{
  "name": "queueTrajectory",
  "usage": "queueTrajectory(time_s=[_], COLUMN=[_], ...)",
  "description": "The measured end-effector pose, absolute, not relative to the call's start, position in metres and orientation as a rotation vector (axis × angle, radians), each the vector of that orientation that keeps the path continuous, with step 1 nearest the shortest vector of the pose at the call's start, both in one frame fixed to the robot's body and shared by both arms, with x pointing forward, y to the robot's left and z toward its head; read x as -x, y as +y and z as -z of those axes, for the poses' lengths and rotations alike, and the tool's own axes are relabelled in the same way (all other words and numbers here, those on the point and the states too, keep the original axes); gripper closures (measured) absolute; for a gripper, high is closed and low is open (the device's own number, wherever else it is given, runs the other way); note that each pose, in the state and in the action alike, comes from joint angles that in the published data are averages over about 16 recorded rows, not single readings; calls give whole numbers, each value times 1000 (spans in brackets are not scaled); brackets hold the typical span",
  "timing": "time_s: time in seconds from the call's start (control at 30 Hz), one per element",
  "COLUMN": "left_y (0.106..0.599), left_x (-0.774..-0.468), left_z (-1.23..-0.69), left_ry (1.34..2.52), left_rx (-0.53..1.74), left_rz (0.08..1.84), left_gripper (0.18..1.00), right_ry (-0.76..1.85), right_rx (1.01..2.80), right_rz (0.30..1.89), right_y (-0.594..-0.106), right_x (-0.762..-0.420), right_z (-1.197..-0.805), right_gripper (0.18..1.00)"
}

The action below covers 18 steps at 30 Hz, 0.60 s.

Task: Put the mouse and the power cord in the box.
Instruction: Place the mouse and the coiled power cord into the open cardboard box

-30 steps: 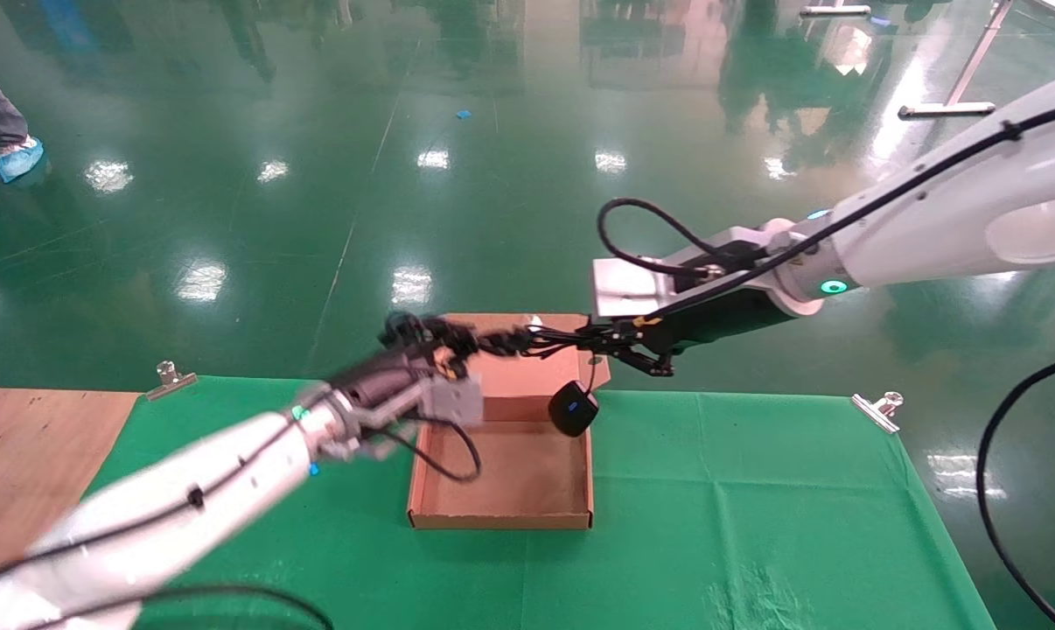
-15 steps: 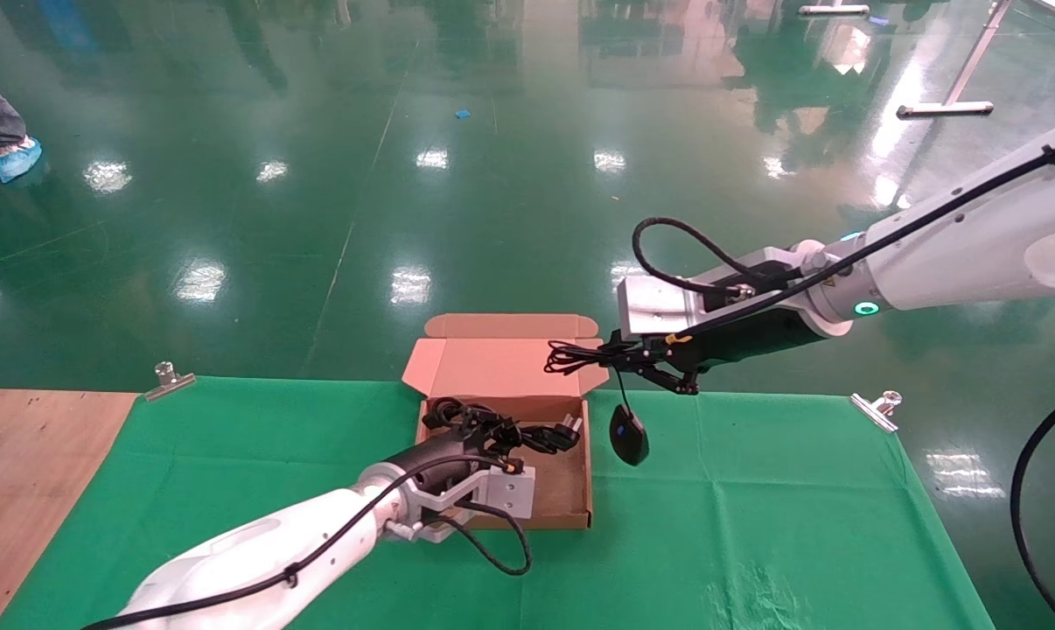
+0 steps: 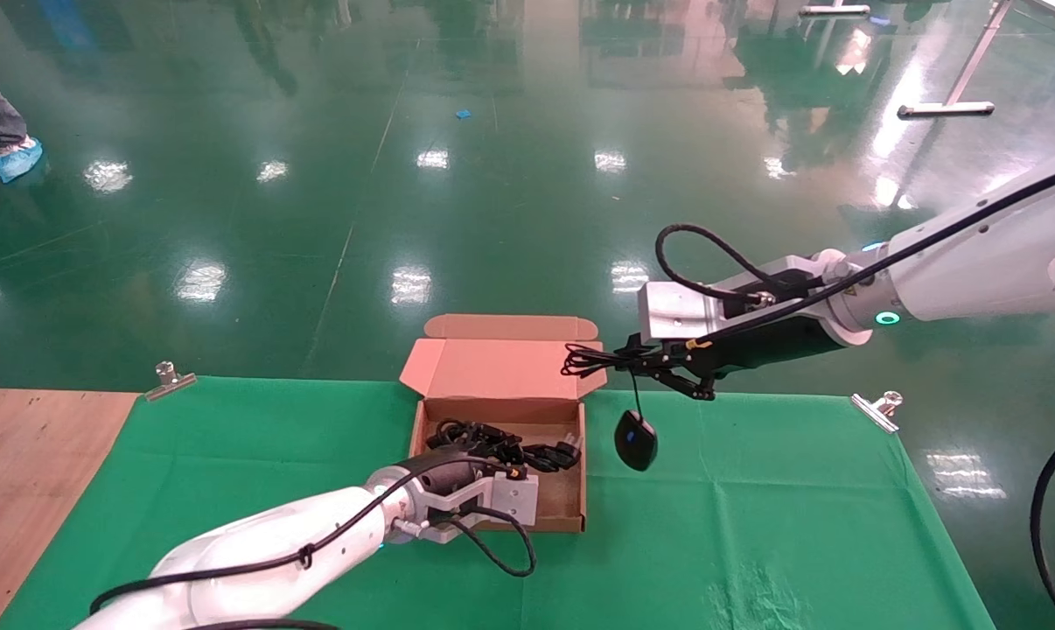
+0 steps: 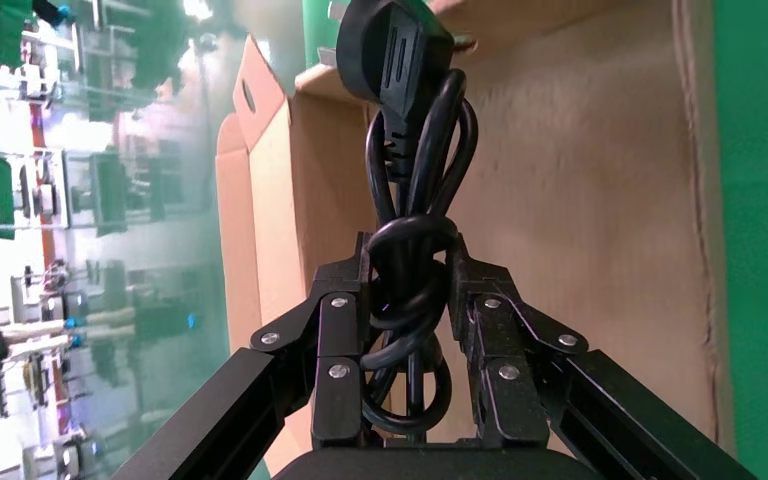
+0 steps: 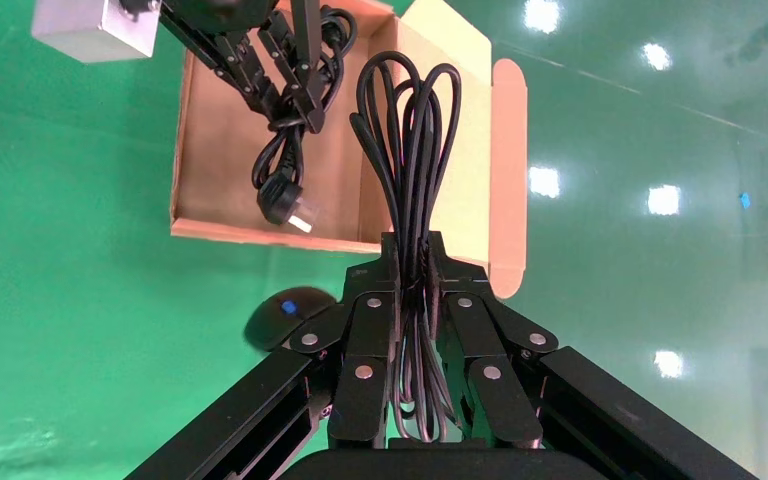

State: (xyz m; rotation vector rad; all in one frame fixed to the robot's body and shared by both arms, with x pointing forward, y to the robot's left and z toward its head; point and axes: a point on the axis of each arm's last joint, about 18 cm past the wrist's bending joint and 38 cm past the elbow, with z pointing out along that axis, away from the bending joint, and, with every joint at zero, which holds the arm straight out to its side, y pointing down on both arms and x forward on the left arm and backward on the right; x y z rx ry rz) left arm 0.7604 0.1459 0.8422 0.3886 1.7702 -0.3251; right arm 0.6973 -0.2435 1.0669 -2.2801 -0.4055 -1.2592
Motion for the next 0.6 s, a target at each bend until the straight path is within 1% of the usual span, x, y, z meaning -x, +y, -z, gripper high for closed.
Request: queueTrajectory(time_s=[0.1, 0.33, 0.53, 0.6], left_y=[145, 148, 168, 178], left_x=[-761, -760, -751, -744], left_z=[-843, -845, -858, -864], left_ry=[1779, 1795, 1837, 1854], left_rx=[-390, -381, -369, -371], left_rz=[337, 373, 474, 529], left_gripper=[838, 782, 699, 658], right_ry=[-404, -407, -425, -435], right_rx=[2279, 2273, 2262, 2257], right_rz=[1256, 1248, 1247, 1247], right_y=[-245, -243, -234, -229], right_x=[-697, -697, -696, -696], right_z=[-1066, -1065, -1070, -1073], right_gripper=[954, 954, 954, 954])
